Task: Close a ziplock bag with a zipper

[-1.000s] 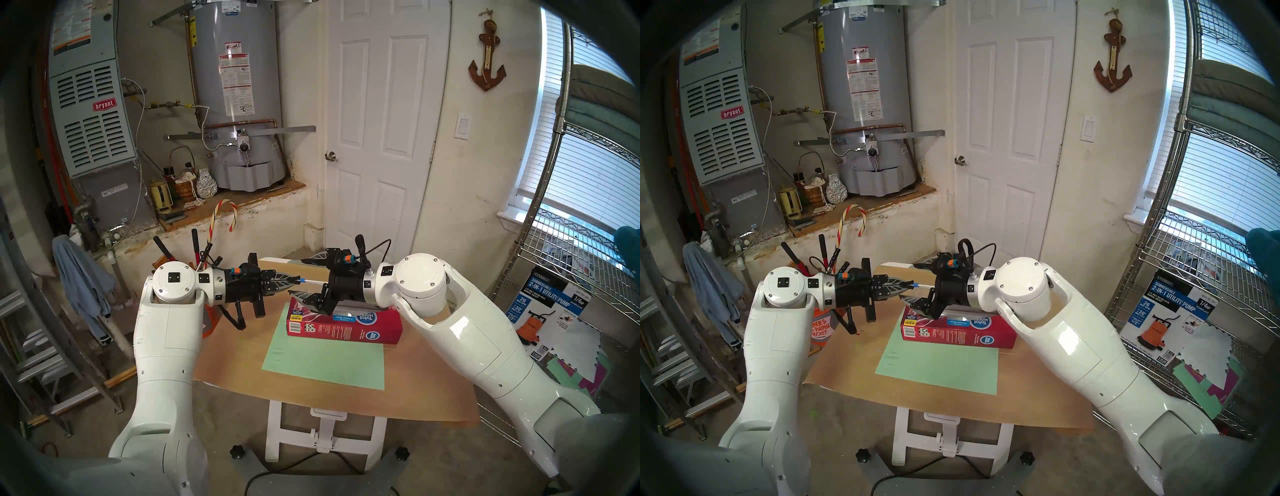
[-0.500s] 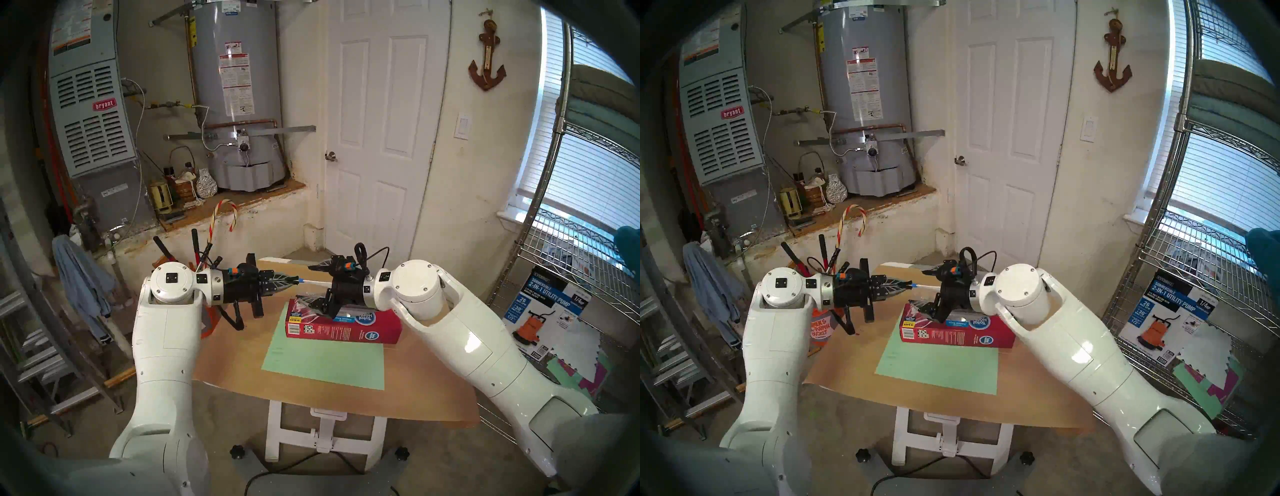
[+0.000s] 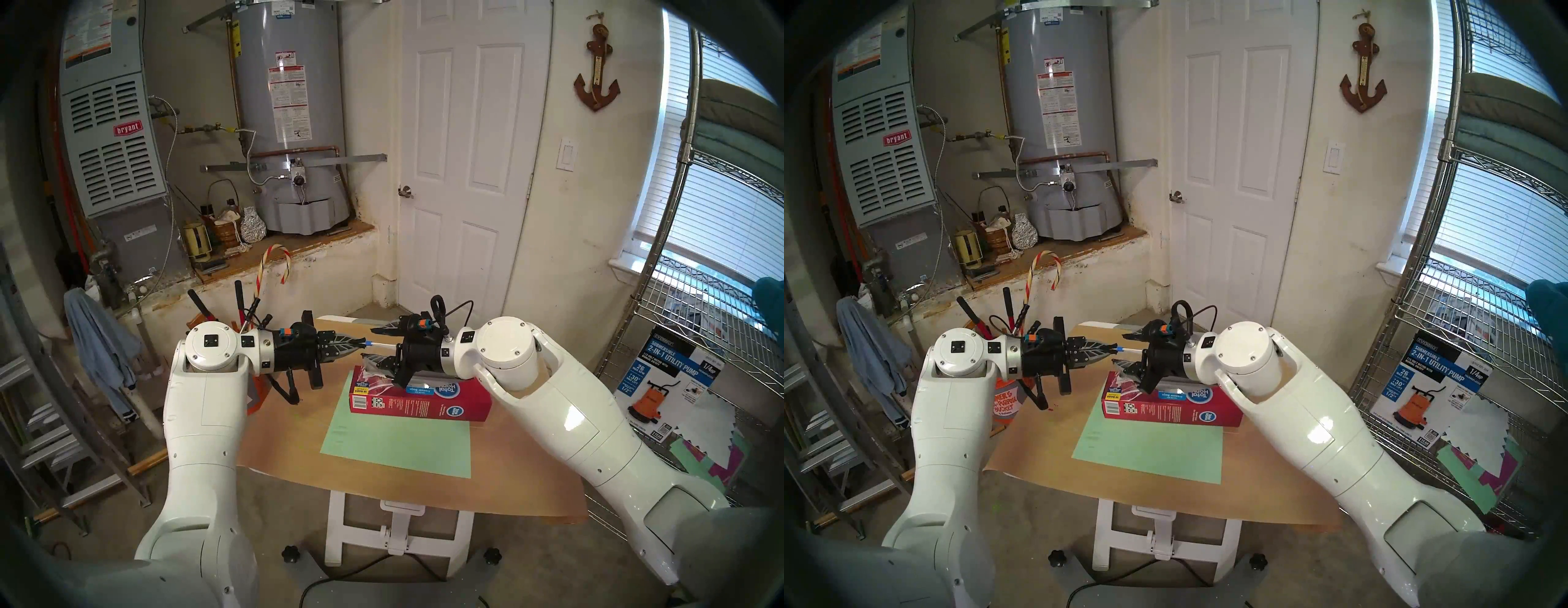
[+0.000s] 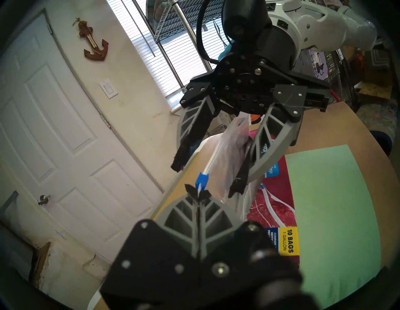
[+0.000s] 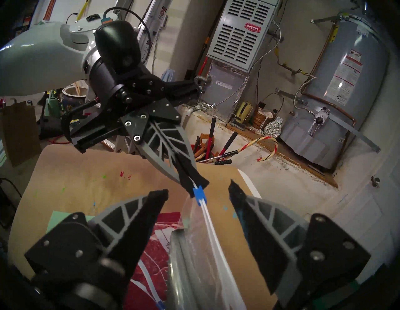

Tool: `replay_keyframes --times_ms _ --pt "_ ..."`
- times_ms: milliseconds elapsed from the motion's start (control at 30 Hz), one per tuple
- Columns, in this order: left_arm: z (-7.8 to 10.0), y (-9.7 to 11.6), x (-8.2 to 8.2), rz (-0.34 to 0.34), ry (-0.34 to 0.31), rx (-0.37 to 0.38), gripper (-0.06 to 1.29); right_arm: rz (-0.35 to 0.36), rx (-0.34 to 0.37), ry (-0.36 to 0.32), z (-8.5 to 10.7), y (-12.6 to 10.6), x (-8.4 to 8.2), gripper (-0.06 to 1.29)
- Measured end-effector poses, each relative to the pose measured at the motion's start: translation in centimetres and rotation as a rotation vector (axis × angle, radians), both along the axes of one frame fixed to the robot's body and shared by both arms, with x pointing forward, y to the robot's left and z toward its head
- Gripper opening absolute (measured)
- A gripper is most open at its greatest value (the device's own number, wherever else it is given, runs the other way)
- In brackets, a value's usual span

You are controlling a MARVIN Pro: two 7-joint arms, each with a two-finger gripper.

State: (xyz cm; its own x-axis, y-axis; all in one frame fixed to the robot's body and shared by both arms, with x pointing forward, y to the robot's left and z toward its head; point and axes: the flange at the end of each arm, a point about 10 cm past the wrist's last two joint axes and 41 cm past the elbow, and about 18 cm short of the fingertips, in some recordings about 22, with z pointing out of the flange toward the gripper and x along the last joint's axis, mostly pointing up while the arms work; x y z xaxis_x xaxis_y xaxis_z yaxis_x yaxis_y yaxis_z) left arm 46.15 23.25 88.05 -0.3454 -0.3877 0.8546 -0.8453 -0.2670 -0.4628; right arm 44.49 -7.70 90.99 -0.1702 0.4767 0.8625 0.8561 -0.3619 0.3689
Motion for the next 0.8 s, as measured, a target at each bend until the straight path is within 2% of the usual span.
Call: replay_keyframes --times_ms 67,400,567,633,800 --pt "0.04 -0.01 0.05 0.0 -0.001 -0.001 -0.02 0.0 0.0 0.0 0.0 0.0 -0.01 0.86" --pt "0.23 -0.05 0.28 -0.001 -0.008 -0.004 -0.02 0.0 0.003 0.001 -0.05 0.16 -0.03 0.83" --pt "0.24 -0.04 0.34 -0.001 -0.009 -0.006 -0.02 -0.002 0.006 0.002 -0.11 0.39 -0.03 0.68" --pt "0.22 -0.01 0.37 0.0 -0.009 -0.007 -0.02 -0.002 0.008 0.002 -0.14 0.53 -0.06 0.57" --pt "0.18 0.07 0.39 0.002 -0.008 -0.009 -0.02 -0.003 0.008 0.003 -0.19 0.69 -0.08 0.55"
